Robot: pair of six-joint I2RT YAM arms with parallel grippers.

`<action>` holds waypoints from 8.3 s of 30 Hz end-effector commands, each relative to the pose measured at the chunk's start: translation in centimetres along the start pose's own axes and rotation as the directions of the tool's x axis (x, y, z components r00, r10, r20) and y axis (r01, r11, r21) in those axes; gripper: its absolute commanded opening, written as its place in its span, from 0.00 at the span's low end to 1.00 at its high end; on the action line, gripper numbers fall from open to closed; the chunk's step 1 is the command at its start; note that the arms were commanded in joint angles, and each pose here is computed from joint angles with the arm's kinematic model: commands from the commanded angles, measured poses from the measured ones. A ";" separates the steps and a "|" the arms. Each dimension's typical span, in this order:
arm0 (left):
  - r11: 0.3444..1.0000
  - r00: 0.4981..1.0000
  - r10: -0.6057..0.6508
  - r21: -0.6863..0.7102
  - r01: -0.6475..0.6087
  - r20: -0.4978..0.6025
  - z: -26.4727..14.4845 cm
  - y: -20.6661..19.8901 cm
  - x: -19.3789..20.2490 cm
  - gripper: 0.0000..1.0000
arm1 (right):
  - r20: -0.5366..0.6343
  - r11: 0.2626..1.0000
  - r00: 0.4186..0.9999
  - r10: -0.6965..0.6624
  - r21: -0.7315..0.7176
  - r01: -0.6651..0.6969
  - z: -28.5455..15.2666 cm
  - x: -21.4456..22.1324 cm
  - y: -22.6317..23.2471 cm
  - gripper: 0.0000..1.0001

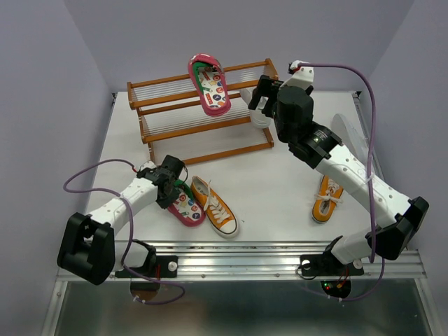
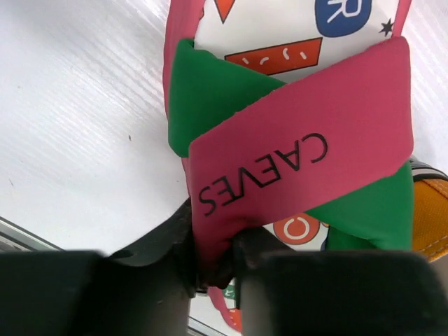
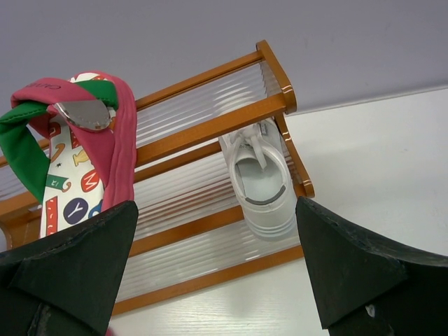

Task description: Place and organize the shoes onto the shoe shelf

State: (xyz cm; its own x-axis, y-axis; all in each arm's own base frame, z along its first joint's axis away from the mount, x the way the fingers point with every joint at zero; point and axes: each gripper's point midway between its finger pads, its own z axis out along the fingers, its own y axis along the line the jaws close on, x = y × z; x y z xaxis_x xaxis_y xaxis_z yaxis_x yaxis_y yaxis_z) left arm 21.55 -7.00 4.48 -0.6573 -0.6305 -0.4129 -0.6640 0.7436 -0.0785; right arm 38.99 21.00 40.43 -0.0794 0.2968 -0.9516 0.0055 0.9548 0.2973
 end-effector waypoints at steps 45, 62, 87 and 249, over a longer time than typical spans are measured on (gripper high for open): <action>0.778 0.779 0.023 0.478 -0.408 0.626 -33.2 -8.3 -19.9 0.00 | 0.087 0.995 0.993 0.084 0.051 -0.089 -0.7 -2.8 -1.0 1.00; 0.763 0.717 0.004 0.462 -0.453 0.697 -31.4 -17.1 -31.2 0.00 | 0.102 0.990 0.985 0.139 0.024 -0.142 -3.1 -4.3 -2.2 1.00; 0.742 0.806 0.051 0.518 -0.426 0.590 -24.0 -21.9 -32.0 0.00 | 0.065 0.992 0.991 0.117 0.030 -0.119 -1.7 -2.5 -1.3 1.00; 0.805 0.581 -0.128 0.426 -0.412 0.804 -31.4 -3.8 -24.7 0.92 | -0.587 0.879 0.737 -0.334 -0.477 0.018 -6.3 31.4 9.3 0.45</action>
State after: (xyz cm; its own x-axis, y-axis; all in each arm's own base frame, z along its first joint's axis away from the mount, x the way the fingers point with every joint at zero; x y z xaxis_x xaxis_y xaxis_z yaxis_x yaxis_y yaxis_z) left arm 28.94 -0.87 42.56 -0.0481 -0.2721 -0.9611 -0.1396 0.9546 -0.2632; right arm 29.38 37.87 9.64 -0.7113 -0.2322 -0.6634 -0.4803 0.8497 0.2176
